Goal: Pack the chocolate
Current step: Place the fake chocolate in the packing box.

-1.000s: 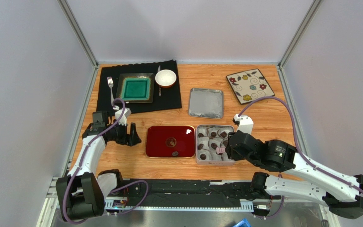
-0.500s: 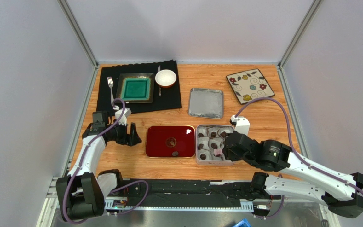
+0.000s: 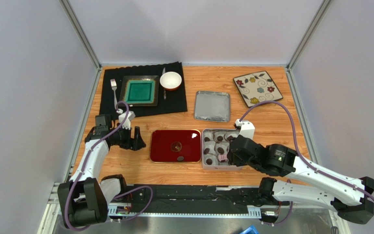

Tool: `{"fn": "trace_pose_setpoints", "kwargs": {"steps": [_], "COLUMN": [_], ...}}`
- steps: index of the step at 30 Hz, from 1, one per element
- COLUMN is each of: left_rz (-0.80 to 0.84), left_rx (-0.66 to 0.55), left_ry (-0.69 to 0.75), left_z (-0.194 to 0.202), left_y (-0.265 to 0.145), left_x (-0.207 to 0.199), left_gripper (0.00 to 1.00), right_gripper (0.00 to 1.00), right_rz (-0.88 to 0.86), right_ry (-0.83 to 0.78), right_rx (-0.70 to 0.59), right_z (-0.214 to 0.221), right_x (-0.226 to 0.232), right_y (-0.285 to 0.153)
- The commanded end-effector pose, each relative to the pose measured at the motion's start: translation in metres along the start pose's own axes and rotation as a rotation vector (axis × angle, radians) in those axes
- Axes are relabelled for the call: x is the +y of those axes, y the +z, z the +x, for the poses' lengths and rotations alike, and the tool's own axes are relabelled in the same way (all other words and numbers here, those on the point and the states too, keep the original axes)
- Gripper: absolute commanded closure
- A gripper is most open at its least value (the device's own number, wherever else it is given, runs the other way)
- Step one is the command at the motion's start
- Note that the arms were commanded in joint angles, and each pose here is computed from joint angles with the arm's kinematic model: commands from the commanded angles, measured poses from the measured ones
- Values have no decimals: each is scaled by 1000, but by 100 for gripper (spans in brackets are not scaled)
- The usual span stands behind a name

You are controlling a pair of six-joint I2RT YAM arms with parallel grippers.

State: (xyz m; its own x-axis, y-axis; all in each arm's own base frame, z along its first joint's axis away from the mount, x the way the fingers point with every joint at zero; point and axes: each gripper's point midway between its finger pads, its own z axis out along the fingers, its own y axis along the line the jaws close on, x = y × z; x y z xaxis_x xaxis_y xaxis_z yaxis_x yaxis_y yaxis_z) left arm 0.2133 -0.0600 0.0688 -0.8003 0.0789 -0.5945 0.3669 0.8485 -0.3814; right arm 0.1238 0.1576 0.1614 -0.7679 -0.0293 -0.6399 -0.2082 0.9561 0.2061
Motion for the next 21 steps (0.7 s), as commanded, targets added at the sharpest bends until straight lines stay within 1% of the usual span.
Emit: {"fn": "trace_pose_setpoints", "kwargs": {"steps": [1, 7, 11, 17, 21], "left_rz": [15, 18, 20, 20, 20], "left_rx": [-47, -47, -49, -51, -50], "left_ry": [16, 16, 15, 16, 13], "left_z": [-18, -18, -19, -21, -21], "left_y": [-6, -6, -6, -7, -7], "left_x": [-3, -4, -4, -4, -4], "left_gripper": [17, 17, 17, 17, 17], "right_gripper": [66, 61, 61, 66, 74], "right_rz": [-29, -31, -35, -80, -104], "right_ry": [33, 34, 23, -8, -61], "right_rx": [-41, -53, -63, -100, -126], "right_z": [-10, -14, -18, -41, -57], "right_x": [6, 7, 9, 29, 45], "right_y": [-3, -5, -6, -14, -17]}}
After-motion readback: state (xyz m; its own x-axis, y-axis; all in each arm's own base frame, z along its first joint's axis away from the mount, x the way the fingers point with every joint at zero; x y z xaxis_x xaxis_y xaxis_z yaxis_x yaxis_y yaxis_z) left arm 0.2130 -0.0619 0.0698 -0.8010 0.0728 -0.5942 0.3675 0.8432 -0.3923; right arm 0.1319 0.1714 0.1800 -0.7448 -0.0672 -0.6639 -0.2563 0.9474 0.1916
